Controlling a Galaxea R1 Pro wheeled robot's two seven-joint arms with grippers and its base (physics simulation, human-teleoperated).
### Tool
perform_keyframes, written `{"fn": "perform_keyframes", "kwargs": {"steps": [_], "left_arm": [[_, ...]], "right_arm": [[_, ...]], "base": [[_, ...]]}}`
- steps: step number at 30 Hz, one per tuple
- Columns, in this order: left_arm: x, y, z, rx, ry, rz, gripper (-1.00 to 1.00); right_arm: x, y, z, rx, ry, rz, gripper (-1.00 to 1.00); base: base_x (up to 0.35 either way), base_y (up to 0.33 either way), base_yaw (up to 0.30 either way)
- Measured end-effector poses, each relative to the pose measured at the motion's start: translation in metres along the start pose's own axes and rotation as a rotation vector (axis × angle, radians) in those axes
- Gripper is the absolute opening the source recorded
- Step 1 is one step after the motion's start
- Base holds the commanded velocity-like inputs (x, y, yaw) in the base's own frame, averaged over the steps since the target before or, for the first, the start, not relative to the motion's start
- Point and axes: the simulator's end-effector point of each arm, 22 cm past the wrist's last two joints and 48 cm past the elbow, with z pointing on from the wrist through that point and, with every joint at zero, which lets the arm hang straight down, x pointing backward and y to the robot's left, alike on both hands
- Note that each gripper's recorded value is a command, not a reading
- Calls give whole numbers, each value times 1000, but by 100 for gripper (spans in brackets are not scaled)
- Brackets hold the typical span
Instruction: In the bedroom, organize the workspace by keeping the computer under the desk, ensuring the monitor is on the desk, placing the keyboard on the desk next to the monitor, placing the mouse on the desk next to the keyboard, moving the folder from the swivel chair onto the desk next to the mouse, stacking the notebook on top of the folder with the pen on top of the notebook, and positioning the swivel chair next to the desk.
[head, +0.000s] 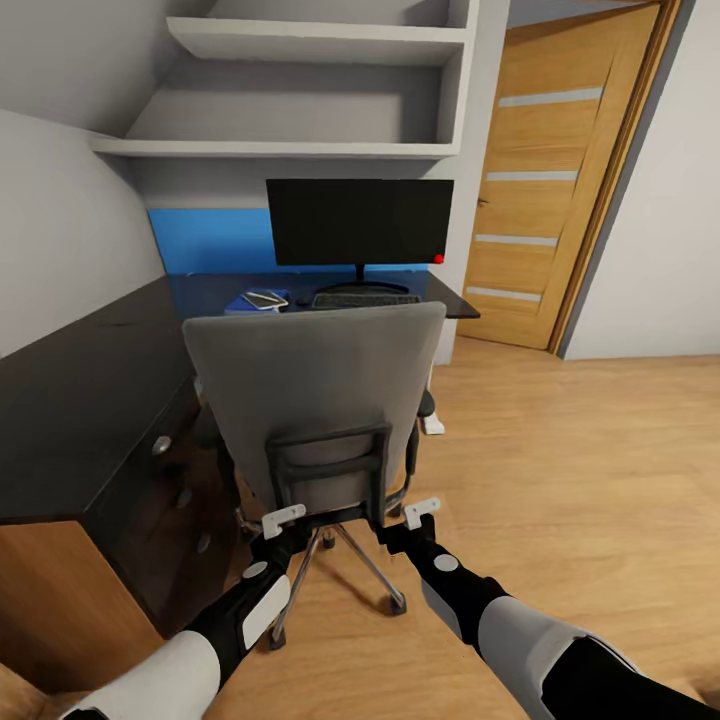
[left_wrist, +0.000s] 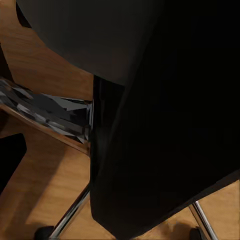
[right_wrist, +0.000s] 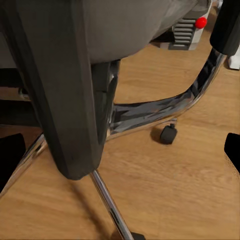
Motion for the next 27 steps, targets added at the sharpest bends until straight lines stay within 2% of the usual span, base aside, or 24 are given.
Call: {"fn": "perform_keyframes", "kwargs": {"steps": [13,23,27], "left_arm": [[0,1,0,-1,1,1,100],[0,0,0,-1,0,1,100],[0,1,0,-3,1,-1,100]], "right_arm": [[0,0,0,1,-1,0,100],[0,-1,0,2,-1,1,100],[0,0,0,2,-1,1,100]], "base": [[327,-91,0],[325,-10,0],[173,0,0]]}}
